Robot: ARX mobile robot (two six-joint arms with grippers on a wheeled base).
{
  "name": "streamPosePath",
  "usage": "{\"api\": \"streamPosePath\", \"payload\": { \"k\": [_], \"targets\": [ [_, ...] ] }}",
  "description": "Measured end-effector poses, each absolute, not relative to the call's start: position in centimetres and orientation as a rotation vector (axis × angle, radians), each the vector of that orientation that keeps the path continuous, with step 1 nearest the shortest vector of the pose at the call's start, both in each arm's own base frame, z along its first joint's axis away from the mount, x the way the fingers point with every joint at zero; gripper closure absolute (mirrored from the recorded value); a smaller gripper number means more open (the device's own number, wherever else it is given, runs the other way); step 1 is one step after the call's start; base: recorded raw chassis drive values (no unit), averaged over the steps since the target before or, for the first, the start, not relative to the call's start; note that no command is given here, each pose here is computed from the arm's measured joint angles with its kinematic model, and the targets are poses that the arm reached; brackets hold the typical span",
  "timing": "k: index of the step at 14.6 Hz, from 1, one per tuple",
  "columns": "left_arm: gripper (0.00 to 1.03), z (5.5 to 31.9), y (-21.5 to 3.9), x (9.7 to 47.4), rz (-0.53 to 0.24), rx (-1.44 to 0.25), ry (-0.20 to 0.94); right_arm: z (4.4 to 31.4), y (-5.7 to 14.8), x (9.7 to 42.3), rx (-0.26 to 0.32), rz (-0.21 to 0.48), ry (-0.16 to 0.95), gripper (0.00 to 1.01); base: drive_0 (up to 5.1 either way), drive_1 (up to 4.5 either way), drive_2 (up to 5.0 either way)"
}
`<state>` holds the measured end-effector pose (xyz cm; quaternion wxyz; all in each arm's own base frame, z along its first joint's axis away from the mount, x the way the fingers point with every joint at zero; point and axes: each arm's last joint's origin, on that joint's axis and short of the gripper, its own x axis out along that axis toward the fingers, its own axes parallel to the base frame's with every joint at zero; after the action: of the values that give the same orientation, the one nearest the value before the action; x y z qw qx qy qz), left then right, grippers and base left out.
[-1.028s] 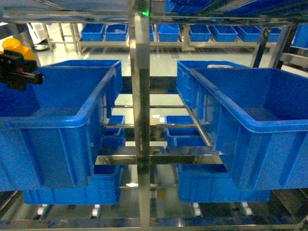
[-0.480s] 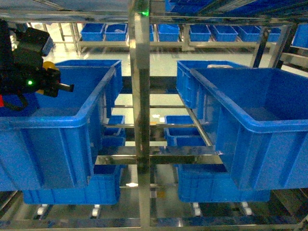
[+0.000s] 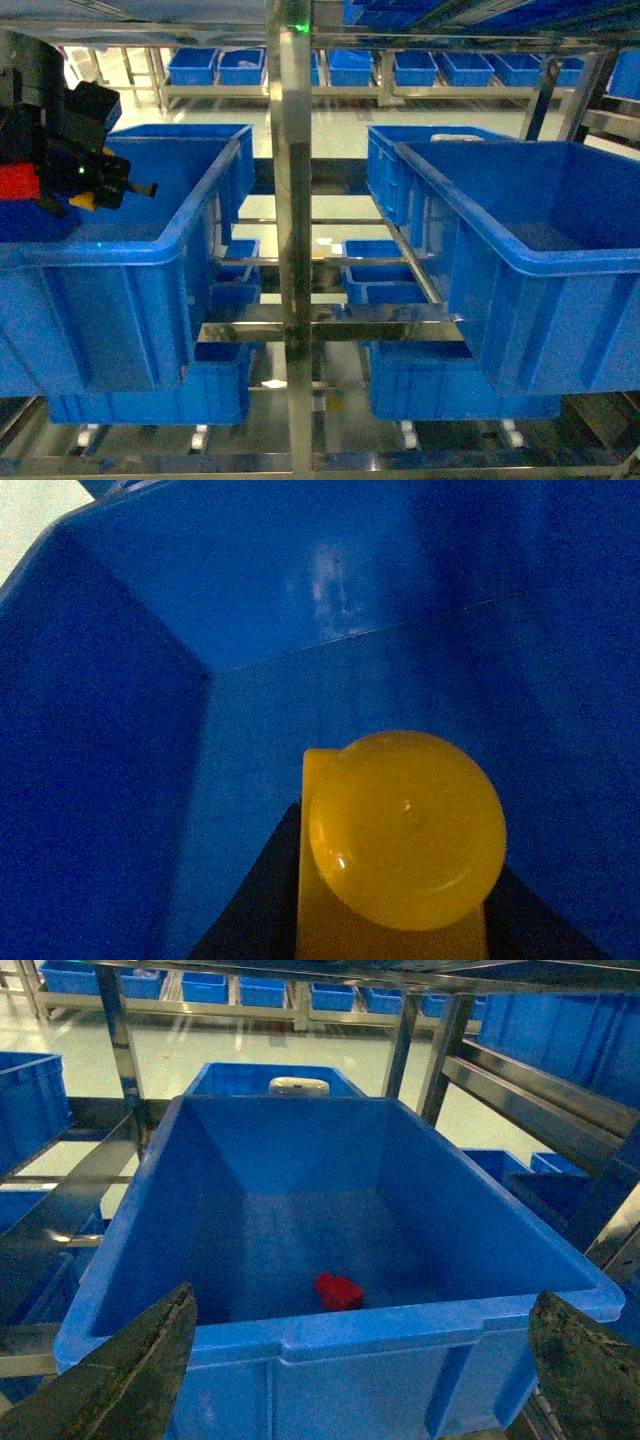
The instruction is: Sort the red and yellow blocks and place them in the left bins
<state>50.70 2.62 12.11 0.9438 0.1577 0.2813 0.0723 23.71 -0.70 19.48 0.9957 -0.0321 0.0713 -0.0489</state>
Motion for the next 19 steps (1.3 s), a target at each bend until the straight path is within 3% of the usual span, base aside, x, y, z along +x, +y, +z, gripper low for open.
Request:
{"api": "streamPosePath", "payload": {
  "k": [6,8,9,10,11,12,14,17,19],
  "targets": [
    [0.51,13.0,2.7,51.2,0.159,0.329,0.57,19.5,-0.7,23.7,-0.064,-0.098,0.143,0.03,0.0,0.0,0.0],
    [0.26,13.0,2.6,51.2,0.151,0.327,0.569,19.5,-0.7,23.7,-0.064,-0.098,0.143,0.03,0.0,0.0,0.0],
    [0.03,12.0,2.7,50.7,0.142,0.317,0.56,19.5,-0.7,23.7,-0.064,-0.098,0.143,0.03,0.0,0.0,0.0],
    [0.05,10.7,2.6,49.0,0.101,0.29,0.542,19.5,-0.7,23.7,-0.064,-0.098,0.143,0.03,0.0,0.0,0.0],
    [0.05,13.4,2.8,47.3,0.031,0.225,0.455,19.5,-0.7,23.7,-0.064,-0.098,0.143,0.03,0.0,0.0,0.0],
    [0.05,14.0,2.9,44.3,0.006,0.197,0.433,19.5,-0.7,23.7,-0.064,-0.098,0.143,0.03,0.0,0.0,0.0],
    [0.05,14.1,2.7,41.8,-0.017,0.196,0.409,19.5,-0.7,23.7,-0.064,-0.098,0.143,0.03,0.0,0.0,0.0],
    [0.05,17.9,2.6,37.0,-0.064,0.199,0.236,19.5,-0.7,23.7,-0.064,-0.098,0.143,0.03,0.0,0.0,0.0],
    [0.05,18.9,2.7,33.7,-0.119,0.173,0.209,19.5,-0.7,23.7,-0.064,-0.098,0.143,0.03,0.0,0.0,0.0]
  ]
}}
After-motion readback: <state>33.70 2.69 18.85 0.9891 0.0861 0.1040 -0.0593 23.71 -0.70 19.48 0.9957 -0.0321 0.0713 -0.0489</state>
